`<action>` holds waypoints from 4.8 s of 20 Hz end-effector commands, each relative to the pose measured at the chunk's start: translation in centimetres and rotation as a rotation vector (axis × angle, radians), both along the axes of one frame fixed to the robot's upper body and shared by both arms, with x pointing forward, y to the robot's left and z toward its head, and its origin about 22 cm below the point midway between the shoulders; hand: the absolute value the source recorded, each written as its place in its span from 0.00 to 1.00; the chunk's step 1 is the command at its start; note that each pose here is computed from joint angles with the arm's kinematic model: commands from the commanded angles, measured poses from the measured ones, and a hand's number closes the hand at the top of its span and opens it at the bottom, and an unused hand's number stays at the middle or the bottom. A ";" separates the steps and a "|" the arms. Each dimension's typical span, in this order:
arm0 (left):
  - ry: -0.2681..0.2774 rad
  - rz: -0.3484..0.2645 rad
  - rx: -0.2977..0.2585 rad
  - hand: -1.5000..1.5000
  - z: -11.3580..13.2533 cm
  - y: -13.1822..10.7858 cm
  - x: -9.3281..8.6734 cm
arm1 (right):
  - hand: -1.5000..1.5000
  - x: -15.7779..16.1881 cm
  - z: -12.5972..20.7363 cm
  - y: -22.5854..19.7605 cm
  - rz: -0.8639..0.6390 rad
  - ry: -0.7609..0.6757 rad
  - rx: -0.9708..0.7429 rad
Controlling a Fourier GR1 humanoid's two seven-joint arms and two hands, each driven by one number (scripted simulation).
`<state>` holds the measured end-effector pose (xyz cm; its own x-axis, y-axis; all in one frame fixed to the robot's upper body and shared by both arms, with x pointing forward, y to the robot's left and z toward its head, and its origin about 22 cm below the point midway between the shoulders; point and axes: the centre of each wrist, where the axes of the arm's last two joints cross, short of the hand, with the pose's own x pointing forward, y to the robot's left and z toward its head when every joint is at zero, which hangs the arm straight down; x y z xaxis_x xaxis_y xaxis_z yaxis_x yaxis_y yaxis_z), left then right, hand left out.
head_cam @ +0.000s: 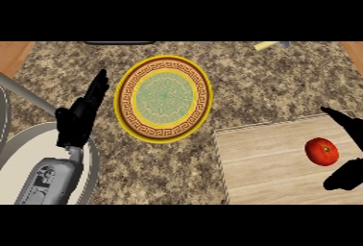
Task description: Pick the tomato from the tray and place it in the plate
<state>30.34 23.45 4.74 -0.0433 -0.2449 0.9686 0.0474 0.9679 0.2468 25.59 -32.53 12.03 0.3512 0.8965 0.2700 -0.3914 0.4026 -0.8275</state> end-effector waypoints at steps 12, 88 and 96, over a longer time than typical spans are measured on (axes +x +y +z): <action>0.032 0.065 0.010 0.50 -0.3 1.0 -0.2 | 1.00 -0.3 -5.4 -1.0 0.026 0.009 -0.020; 0.023 -0.002 0.019 0.50 -0.8 0.2 0.5 | 0.00 13.9 -3.7 28.6 0.123 -0.642 0.650; 0.041 0.041 0.017 0.50 -0.7 1.5 0.5 | 0.00 14.5 -5.5 23.8 -0.103 -0.757 0.765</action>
<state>30.81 22.54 4.21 -0.0242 -0.2500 0.9679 0.0657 0.9657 0.2511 39.97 -6.36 7.53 -0.0838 0.4362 0.8959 0.0939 0.8986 -0.4287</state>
